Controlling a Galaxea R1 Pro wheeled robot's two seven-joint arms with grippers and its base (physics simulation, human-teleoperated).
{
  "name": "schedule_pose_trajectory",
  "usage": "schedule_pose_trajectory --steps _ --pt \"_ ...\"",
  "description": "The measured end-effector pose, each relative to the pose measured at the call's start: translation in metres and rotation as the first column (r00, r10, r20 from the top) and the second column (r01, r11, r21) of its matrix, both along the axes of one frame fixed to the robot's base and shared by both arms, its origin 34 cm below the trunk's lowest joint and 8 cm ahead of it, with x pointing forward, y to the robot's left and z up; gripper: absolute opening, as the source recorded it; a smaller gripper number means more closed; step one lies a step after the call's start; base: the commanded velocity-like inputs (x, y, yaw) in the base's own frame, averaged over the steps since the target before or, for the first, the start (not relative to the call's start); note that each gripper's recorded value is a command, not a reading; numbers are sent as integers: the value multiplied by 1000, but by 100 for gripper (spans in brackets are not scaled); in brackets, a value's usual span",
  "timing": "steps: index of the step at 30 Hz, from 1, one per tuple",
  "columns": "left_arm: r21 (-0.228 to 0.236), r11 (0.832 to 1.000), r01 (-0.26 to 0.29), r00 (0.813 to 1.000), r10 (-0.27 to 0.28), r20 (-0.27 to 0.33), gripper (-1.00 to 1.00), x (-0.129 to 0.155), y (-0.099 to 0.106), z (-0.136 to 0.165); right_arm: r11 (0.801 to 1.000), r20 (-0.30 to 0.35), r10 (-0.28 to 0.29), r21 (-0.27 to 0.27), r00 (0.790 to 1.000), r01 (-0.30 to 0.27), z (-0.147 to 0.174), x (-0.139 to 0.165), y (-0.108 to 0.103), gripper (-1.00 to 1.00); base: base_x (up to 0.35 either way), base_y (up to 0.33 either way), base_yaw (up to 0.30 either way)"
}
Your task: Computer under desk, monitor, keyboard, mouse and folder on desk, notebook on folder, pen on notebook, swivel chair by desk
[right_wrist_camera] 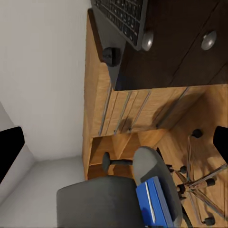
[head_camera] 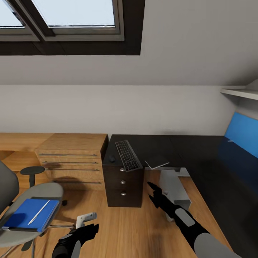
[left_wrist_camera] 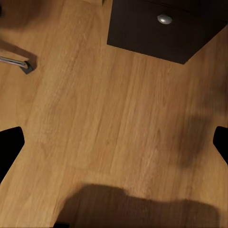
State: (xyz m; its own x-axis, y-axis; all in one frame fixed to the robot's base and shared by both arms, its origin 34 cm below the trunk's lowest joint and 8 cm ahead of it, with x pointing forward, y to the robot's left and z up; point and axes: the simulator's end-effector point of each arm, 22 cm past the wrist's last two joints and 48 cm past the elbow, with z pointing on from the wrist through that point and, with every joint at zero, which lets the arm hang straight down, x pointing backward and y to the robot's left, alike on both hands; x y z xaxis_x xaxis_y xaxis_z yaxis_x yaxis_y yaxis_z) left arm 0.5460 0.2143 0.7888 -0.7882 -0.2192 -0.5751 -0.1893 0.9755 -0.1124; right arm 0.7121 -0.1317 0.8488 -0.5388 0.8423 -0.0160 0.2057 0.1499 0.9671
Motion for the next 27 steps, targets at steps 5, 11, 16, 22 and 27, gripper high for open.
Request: schedule_pose_trajectory --steps 5,11,16,22,27 --pt "1 1000 -3 1000 3 20 100 6 2 2 994 42 -70 -86 997 73 -11 8 -14 100 0 0 0" --pt "2 1000 -4 1000 4 25 100 8 2 -4 974 121 -118 -178 986 138 -13 18 -14 100 0 0 0" --pt "2 1000 -4 1000 4 26 100 9 2 -10 957 149 -151 -225 977 183 -18 24 -18 100 0 0 0" --pt "2 1000 -4 1000 4 27 100 11 2 -17 958 143 -172 -207 975 199 -15 31 2 100 0 0 0" --pt "2 1000 -4 1000 4 28 100 11 2 -24 952 165 -200 -200 966 231 -13 35 13 100 0 0 0"
